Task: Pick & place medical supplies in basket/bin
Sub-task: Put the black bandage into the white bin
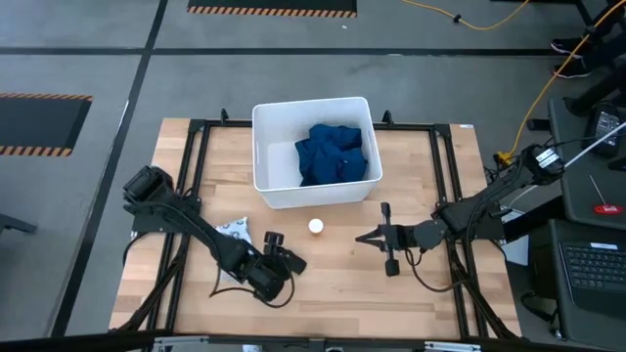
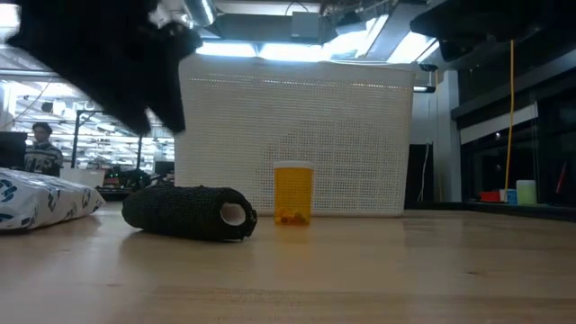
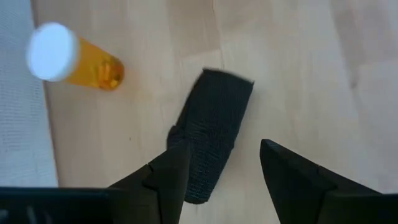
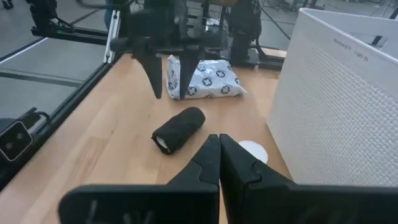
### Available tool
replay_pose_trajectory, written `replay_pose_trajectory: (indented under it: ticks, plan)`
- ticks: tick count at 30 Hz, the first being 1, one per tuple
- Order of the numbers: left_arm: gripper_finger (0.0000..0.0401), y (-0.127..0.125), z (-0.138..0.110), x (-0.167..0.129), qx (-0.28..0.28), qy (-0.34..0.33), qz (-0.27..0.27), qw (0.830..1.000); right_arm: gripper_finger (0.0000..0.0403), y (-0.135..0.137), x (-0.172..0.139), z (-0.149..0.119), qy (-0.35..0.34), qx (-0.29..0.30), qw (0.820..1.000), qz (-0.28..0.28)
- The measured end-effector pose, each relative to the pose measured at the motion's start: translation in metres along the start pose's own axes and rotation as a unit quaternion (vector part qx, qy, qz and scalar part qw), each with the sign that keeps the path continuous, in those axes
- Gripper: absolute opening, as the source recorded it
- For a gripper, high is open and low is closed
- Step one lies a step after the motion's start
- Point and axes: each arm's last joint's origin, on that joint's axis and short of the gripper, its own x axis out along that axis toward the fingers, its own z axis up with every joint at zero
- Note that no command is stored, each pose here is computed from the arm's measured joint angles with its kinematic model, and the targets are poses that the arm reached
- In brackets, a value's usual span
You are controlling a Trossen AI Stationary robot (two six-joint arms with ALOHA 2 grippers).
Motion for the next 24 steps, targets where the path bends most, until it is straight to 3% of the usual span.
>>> replay_pose_trajectory:
  ticks: [11, 24]
  plan:
    - [0.0189, -0.005, -0.011, 0.034, 0.04, 0.064, 0.032, 0.997, 0.0003, 0.0, 0.0, -0.001, 0.001, -0.002, 1.0, 0.0]
    - [0.0189, 0.014, -0.012, 0.053, -0.007, 0.093, 0.065, 0.994, 0.0004, 0.0, 0.0, -0.001, 0.003, -0.003, 1.0, 0.001]
